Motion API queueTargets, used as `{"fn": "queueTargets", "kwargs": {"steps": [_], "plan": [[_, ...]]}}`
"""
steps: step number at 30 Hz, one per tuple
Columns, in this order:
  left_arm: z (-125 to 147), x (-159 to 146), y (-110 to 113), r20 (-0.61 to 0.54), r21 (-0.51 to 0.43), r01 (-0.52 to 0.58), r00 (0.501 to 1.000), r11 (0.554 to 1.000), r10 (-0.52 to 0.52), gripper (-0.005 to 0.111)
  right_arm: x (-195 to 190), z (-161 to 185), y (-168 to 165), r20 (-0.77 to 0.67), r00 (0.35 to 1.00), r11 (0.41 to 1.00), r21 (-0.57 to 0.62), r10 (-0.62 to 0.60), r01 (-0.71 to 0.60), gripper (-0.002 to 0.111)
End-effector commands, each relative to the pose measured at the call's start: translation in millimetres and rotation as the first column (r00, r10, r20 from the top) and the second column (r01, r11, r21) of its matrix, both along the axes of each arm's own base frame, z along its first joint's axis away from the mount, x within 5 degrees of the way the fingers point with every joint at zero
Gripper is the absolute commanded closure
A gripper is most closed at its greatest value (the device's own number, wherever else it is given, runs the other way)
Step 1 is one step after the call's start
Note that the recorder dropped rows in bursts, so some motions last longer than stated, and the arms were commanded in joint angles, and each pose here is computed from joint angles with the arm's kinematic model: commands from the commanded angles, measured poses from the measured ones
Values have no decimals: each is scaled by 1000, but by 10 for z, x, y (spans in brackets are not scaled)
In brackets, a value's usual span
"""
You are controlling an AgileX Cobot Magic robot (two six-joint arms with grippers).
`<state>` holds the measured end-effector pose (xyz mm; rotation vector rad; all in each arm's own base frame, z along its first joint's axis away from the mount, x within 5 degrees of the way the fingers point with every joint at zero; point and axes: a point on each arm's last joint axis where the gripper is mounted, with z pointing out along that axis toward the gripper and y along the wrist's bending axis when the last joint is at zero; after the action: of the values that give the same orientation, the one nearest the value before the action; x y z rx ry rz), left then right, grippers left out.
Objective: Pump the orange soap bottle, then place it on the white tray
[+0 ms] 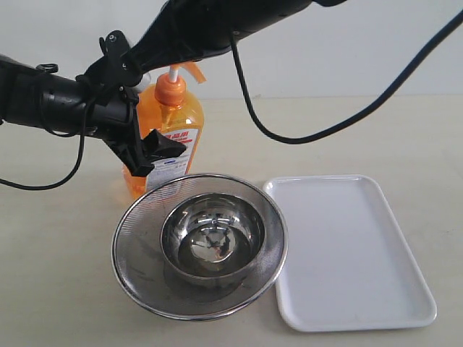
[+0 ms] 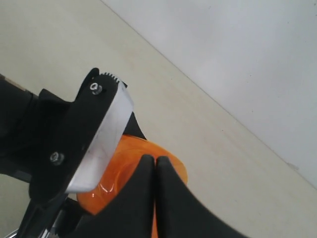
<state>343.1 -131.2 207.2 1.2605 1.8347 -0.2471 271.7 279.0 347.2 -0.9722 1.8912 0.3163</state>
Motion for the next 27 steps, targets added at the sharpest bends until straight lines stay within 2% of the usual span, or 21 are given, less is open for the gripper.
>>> {"fn": "queueTargets", "kwargs": {"steps": [1,27], "plan": [[-46,-38,-30,-25,-5,16,1000,1000,-16,102,-7,-233,8,-94,995,995,-95,-11,2,108],[-46,-38,-30,-25,-5,16,1000,1000,-16,102,-4,-275,-36,-112,993,988,-154,-41,23,108]]}}
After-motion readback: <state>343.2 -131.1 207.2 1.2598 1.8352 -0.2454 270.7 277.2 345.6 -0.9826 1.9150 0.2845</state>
